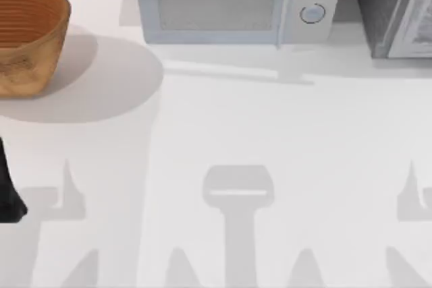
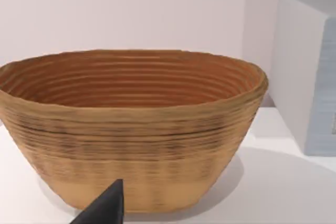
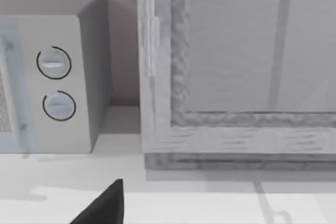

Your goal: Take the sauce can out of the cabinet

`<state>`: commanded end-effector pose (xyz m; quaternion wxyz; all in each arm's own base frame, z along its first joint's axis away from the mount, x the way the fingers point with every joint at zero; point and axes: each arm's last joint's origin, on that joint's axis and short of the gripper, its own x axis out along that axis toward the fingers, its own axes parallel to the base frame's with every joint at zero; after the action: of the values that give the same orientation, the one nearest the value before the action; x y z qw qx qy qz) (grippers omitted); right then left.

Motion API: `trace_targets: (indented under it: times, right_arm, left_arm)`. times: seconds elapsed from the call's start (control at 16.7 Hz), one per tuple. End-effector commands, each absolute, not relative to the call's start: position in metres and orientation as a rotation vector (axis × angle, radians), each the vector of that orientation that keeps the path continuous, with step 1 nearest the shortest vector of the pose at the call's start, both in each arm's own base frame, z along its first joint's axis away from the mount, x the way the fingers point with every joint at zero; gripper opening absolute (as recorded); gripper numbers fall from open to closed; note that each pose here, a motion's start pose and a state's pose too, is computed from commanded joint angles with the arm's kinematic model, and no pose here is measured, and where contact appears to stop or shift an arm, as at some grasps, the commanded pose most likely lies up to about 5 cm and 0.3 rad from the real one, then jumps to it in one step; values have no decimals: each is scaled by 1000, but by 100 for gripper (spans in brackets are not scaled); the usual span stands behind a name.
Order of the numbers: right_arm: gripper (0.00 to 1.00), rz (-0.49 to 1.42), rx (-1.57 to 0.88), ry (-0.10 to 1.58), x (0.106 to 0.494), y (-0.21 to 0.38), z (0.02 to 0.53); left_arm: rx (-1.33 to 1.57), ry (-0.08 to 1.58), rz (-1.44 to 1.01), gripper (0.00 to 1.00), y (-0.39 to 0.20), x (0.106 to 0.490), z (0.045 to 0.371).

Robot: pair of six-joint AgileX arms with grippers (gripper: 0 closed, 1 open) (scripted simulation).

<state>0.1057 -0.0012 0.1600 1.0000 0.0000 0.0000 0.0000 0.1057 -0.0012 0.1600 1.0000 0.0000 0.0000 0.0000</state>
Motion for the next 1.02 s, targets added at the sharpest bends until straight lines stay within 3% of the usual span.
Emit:
trace_targets:
  times: [0.42, 0.72, 1.02]
  right_arm:
    - [100, 2, 4, 13, 107, 1, 200]
    - [100, -1, 2, 29, 123, 6, 297]
    - [100, -3, -6, 41, 169, 17, 401]
  left_arm:
    - [0, 0, 0, 100, -1, 106, 160]
    - [0, 0, 0, 100, -1, 106, 160]
    - [0, 0, 0, 100, -1, 106, 160]
